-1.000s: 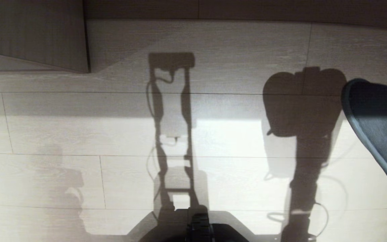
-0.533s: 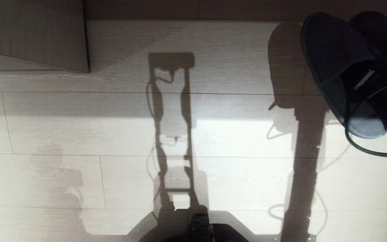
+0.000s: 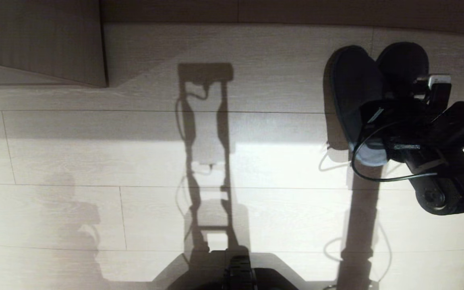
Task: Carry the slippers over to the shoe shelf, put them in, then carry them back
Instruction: Place the slippers on the floor
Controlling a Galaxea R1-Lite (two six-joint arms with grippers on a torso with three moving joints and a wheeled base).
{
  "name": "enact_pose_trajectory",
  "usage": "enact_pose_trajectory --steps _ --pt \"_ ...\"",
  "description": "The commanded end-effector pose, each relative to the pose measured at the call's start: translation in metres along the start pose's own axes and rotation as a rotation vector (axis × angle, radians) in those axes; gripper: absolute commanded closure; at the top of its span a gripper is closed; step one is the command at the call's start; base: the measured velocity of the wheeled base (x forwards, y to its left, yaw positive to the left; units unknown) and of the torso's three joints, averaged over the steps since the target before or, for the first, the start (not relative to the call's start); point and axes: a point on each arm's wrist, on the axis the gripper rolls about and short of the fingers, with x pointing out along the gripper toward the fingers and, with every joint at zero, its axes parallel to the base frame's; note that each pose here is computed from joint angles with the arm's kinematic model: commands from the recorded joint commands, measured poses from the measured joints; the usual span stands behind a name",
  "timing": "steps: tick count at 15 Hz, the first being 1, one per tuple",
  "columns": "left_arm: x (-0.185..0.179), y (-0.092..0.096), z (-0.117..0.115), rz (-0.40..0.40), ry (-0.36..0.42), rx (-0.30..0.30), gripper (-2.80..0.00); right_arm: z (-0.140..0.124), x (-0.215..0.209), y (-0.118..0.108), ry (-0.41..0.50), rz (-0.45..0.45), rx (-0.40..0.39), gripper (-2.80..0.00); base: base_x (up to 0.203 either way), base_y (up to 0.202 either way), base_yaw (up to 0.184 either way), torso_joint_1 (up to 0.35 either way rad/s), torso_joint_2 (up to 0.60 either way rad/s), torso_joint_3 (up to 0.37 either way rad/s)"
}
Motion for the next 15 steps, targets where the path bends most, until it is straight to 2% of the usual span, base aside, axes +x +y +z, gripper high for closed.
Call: enact_pose_trajectory --steps 1,3,4,9,15 --pt "0.000 0.000 0.000 0.002 -0.001 -0.001 0.00 -0.025 0.001 0.001 0.052 0.001 -0.002 0.00 0.000 0.000 0.000 0.000 0.00 0.000" --pt "0.000 0.000 0.000 0.002 -0.001 -0.001 0.00 -0.040 0.001 0.001 0.089 -0.005 -0.004 0.00 0.000 0.000 0.000 0.000 0.00 0.000" --pt "0.000 0.000 0.000 0.000 -0.001 -0.001 0.00 -0.043 0.000 0.001 0.097 -0.003 -0.003 -2.80 0.000 0.000 0.000 0.000 0.00 0.000" --pt "0.000 0.000 0.000 0.000 -0.002 -0.001 0.00 -0.034 -0.001 0.001 0.084 -0.012 -0.011 -2.80 0.000 0.000 0.000 0.000 0.00 0.000" --pt "0.000 0.000 0.000 0.000 -0.002 -0.002 0.00 -0.006 -0.018 0.004 0.070 0.002 -0.015 -2.80 0.000 0.000 0.000 0.000 0.00 0.000"
